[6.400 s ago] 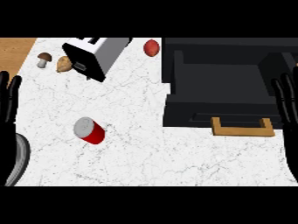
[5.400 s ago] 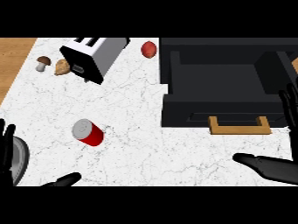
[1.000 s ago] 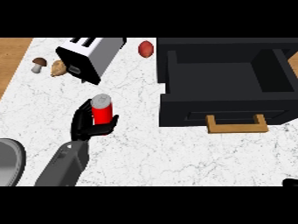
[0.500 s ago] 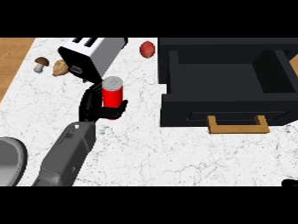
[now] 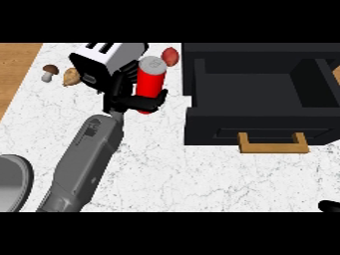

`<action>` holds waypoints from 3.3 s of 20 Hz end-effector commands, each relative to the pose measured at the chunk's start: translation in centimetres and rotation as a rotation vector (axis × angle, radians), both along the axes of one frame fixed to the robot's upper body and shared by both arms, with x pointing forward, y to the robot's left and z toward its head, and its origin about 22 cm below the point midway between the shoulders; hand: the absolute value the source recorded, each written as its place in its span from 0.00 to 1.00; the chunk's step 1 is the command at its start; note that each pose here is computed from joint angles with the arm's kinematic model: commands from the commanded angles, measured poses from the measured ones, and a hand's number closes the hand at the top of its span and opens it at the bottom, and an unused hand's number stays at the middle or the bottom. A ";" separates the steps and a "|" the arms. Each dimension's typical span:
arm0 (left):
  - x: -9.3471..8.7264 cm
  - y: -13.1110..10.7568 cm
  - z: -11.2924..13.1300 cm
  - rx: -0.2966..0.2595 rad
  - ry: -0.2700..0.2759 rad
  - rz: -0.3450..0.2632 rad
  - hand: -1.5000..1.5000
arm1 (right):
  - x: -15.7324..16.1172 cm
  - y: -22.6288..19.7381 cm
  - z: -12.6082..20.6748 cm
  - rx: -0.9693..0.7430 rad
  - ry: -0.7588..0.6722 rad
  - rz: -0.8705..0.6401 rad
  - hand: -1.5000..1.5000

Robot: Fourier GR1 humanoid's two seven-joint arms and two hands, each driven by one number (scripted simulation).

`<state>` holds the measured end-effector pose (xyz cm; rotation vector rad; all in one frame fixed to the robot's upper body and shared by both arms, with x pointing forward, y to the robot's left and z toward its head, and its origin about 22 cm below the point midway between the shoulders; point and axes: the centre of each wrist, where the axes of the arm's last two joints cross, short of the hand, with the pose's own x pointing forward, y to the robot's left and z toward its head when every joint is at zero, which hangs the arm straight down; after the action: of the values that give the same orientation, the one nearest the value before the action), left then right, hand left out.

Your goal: Pick up the can, place it into the drawer and close the drawer

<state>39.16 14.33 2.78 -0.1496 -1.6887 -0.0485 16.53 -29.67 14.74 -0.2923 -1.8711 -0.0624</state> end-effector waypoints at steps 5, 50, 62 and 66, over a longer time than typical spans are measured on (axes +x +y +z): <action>0.8 -5.3 8.3 0.005 -0.040 -0.041 1.00 | 0.2 -1.7 0.8 -0.002 -0.006 0.009 0.00; 4.2 -16.5 22.2 0.198 -0.031 0.189 0.00 | 3.0 0.9 3.7 -0.118 -0.066 0.094 0.00; 4.2 -16.6 23.0 0.075 -0.008 0.155 0.00 | 5.8 3.0 3.9 -0.473 -0.139 0.107 0.00; 4.1 -16.7 23.4 0.055 -0.020 0.156 0.00 | 7.3 3.5 3.1 -0.637 -0.099 0.069 0.00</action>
<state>43.38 -2.15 25.58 0.0428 -1.7043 -0.0002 22.66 -26.87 18.60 -0.5622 -1.9893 0.4617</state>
